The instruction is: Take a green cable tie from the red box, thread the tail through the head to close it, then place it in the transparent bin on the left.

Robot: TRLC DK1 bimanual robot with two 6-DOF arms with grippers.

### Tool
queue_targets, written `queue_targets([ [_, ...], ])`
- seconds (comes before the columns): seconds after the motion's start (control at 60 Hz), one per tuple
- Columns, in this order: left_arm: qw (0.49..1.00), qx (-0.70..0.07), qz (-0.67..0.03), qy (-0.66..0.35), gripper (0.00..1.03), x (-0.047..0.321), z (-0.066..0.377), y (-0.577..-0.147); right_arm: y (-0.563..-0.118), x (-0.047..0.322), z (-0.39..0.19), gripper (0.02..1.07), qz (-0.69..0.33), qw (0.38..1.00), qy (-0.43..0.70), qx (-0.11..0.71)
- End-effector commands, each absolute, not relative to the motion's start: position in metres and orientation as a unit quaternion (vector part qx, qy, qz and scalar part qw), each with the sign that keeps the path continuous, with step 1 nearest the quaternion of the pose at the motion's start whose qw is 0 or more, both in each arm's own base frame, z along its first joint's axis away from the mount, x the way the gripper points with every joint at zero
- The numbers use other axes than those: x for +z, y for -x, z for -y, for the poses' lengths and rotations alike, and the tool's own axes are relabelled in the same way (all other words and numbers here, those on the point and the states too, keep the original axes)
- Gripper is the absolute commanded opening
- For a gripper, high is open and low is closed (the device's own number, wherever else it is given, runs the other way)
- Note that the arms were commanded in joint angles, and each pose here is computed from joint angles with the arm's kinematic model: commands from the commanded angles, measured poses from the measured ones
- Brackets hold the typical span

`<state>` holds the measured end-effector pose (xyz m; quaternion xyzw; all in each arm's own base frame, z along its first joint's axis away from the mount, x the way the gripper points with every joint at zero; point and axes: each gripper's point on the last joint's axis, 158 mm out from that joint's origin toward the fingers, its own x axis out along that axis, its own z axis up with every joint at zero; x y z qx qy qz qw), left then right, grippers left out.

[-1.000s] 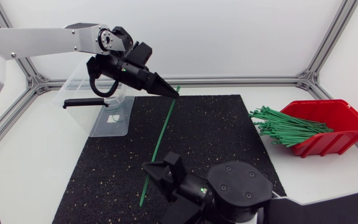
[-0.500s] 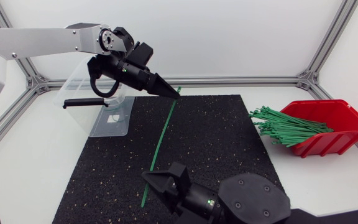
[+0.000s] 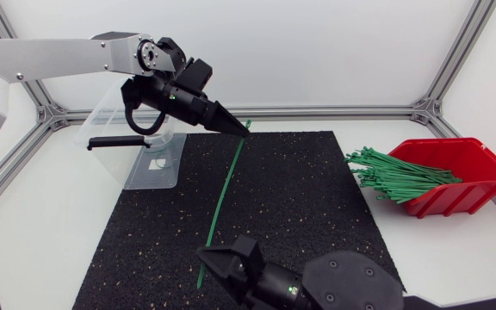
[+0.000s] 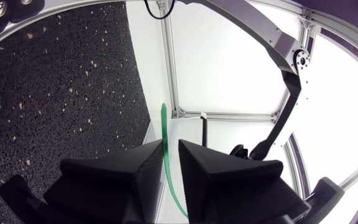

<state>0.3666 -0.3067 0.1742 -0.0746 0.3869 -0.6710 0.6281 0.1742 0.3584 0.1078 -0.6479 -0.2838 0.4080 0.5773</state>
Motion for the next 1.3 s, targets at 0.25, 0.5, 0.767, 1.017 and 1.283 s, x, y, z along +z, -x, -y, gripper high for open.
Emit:
queue_targets([
  [0.25,0.622,-0.683,-0.376,0.07,0.03,0.184,0.309,-0.358,-0.181,0.108,-0.351,0.23,0.271,0.591,0.644,0.404],
  [0.5,0.621,-0.684,-0.377,0.071,0.03,0.183,0.309,-0.357,-0.189,0.108,-0.353,0.07,0.263,0.596,0.643,0.402],
  [0.767,0.619,-0.688,-0.373,0.065,0.03,0.182,0.309,-0.354,-0.19,0.124,-0.359,0.07,0.279,0.603,0.634,0.396],
  [1.017,0.622,-0.698,-0.351,0.052,0.03,0.186,0.302,-0.346,-0.2,0.139,-0.361,0.07,0.228,0.625,0.616,0.422],
  [1.283,0.634,-0.702,-0.324,0.035,0.03,0.182,0.292,-0.337,-0.22,0.137,-0.357,0.07,0.147,0.659,0.582,0.453],
])
